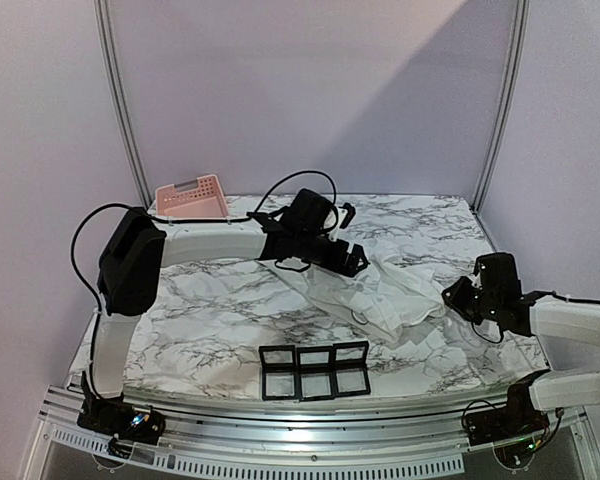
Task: Remove the brooch from the garment
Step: Pick up the crumped clothing from the center of the board.
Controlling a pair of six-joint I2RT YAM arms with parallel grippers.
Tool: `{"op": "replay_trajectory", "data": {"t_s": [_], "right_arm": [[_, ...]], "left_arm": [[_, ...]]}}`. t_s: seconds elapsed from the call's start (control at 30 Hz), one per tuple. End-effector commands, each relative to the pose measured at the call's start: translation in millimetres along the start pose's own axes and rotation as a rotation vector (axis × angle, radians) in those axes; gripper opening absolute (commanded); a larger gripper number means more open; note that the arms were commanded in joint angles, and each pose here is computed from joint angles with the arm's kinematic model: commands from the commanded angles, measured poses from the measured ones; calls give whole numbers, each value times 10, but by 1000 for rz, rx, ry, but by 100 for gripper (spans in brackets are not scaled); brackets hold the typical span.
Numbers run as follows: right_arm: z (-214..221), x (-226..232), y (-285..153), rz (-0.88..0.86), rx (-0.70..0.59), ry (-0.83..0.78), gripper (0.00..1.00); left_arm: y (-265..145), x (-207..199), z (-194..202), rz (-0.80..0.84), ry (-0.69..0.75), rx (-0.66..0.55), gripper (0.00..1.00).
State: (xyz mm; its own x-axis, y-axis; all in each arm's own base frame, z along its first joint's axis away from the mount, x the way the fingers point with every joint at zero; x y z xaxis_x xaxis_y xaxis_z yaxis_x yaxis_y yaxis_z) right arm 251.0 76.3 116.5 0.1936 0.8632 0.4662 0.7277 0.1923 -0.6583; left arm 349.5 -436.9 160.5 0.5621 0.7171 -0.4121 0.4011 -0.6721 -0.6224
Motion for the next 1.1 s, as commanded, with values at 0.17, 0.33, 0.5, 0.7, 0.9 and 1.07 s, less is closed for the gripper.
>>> {"op": "replay_trajectory", "data": {"t_s": [0.17,0.33,0.5,0.7,0.9,1.07], "right_arm": [[-360,420,-584,-247,-180,-236,75],[-385,598,-681,-264,-156,-384,85],[-367,848,-675,-281,-142,-517,88],[-373,1087,-435,-224,-91,-639,88],[-322,1239,-145,-213,-22,-699,88],[-214,1358,77,-209,20,-741,88]], "left_arm": [[-58,46,90,-5,-22,10,99],[-160,108,121,-10,-74,-6,99],[-290,120,155,6,-105,-34,100],[-425,133,130,-12,-117,-59,100],[-612,353,200,-71,-213,-94,100],[-672,492,382,-35,-289,-97,99]]}}
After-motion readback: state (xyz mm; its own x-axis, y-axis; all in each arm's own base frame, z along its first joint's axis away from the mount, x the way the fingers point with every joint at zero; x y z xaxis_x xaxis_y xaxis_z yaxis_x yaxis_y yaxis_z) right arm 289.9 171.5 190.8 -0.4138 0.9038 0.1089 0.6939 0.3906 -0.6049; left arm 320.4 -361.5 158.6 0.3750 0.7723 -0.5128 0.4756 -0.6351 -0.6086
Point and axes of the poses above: each gripper's point midway between its finger pads, its own y axis out along the fingers, its own x axis along the line the jaws close on, z = x × y, the point moved 7 cm from there along -y, back along the fingers, and after that the axes turned 9 degrees about -y, right-handed, at the moved point
